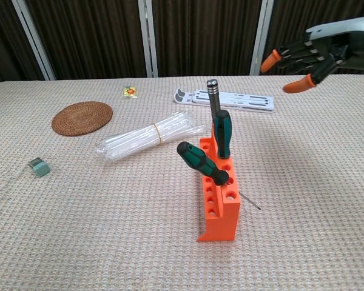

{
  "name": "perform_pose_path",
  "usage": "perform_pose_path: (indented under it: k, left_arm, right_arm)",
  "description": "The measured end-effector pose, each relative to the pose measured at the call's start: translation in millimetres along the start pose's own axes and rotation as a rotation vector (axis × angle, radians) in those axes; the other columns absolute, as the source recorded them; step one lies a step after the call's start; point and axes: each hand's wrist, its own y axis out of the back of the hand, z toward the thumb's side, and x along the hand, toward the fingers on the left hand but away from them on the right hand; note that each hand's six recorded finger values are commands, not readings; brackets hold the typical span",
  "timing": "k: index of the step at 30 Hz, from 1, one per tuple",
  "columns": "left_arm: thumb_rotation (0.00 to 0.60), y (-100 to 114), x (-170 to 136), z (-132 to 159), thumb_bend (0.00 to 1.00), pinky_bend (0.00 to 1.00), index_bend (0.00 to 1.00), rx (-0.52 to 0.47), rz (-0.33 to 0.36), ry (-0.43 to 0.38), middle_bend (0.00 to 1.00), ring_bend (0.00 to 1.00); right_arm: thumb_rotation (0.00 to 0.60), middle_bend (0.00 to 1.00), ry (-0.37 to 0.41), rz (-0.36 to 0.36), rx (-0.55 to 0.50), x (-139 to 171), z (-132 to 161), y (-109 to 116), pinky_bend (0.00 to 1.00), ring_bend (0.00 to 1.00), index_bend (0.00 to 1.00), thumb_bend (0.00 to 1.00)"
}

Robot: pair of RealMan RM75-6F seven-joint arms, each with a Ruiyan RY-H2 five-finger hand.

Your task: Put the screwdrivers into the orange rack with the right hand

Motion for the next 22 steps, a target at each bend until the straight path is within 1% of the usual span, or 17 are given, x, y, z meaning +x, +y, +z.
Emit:
perform_pose_path:
  k: [4,7,8,11,14,17,20,22]
  left_arm:
    - [0.600,3,2,-1,0.21,0.00,0.00,-0.001,0.019,0.016,0.00,0.00]
    - [0.600,4,2,-2,0.21,0.00,0.00,-0.007,0.030,0.030,0.00,0.00]
    - [0.600,5,2,-2,0.21,0.00,0.00,-0.007,0.032,0.032,0.00,0.00]
    - [0.600,6,3,-1,0.21,0.00,0.00,-0.008,0.039,0.030,0.00,0.00]
    - [0.600,6,3,0,0.21,0.00,0.00,-0.009,0.042,0.025,0.00,0.00]
    - [0.600,7,3,1,0.21,0.00,0.00,-0.011,0.048,0.020,0.00,0.00]
    - [0.600,7,3,2,0.21,0.00,0.00,-0.013,0.057,0.019,0.00,0.00]
    - [0.600,7,2,2,0.21,0.00,0.00,-0.012,0.061,0.021,0.00,0.00]
  right_arm:
    - [0.600,0.09,-0.014,-0.105,0.094,22,-16,12,0.00,0.00,0.27,0.30]
    - [0.600,0.08,-0.024,-0.211,0.179,40,-29,22,0.00,0.00,0.24,0.30]
    - [0.600,0.06,-0.029,-0.256,0.217,48,-35,26,0.00,0.00,0.21,0.30]
    - [0.600,0.01,-0.049,-0.361,0.317,71,-49,30,0.00,0.00,0.13,0.30]
    - [0.600,0.00,-0.083,-0.440,0.421,97,-66,28,0.00,0.00,0.06,0.30]
    - [0.600,0.00,-0.138,-0.477,0.522,124,-87,16,0.00,0.00,0.05,0.30]
    - [0.600,0.00,-0.194,-0.478,0.597,149,-105,1,0.00,0.00,0.05,0.30]
    - [0.600,0.00,-0.223,-0.475,0.618,163,-113,-7,0.00,0.00,0.05,0.30]
